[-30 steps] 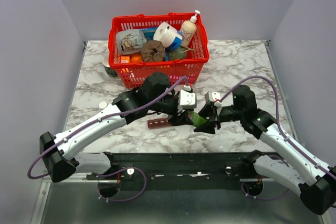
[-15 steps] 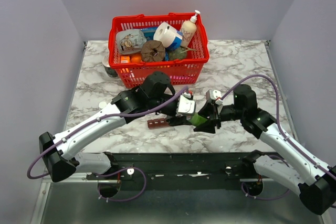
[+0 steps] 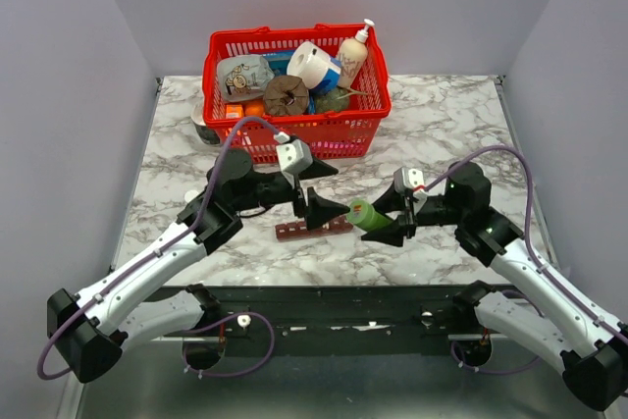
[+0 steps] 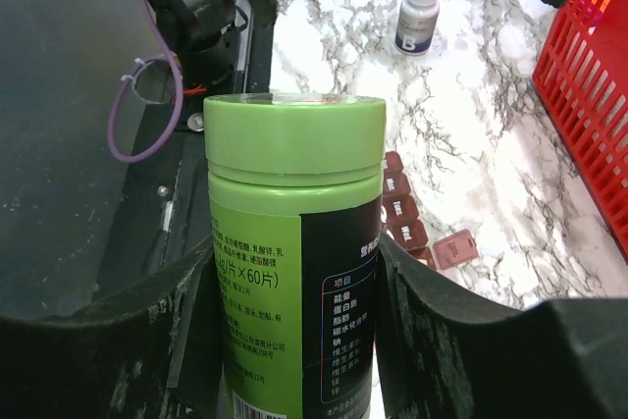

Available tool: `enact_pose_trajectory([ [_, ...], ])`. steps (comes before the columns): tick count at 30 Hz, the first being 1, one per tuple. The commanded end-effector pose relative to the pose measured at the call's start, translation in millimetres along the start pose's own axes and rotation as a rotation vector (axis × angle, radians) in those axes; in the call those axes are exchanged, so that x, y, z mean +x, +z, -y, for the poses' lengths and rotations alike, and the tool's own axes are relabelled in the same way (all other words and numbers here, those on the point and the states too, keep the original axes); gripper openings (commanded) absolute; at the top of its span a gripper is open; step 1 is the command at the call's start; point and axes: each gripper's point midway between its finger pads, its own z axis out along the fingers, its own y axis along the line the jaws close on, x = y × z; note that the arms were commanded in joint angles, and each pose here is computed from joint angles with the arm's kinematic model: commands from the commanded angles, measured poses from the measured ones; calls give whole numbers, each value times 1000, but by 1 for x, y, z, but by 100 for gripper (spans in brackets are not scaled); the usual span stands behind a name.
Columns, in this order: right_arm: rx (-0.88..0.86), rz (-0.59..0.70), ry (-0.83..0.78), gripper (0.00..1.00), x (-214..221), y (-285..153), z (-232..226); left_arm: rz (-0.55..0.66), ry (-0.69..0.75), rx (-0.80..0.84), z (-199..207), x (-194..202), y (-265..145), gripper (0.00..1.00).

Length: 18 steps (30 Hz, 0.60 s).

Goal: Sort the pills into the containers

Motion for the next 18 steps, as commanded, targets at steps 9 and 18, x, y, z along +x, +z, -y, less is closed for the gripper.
enact_pose_trajectory([
  [9,153,37,-66,1,-5,-2,26,206,-541,94,14,-26,16,99],
  [18,191,16,-74,1,1,-4,32,-77,-573,-104,2,12,44,97],
])
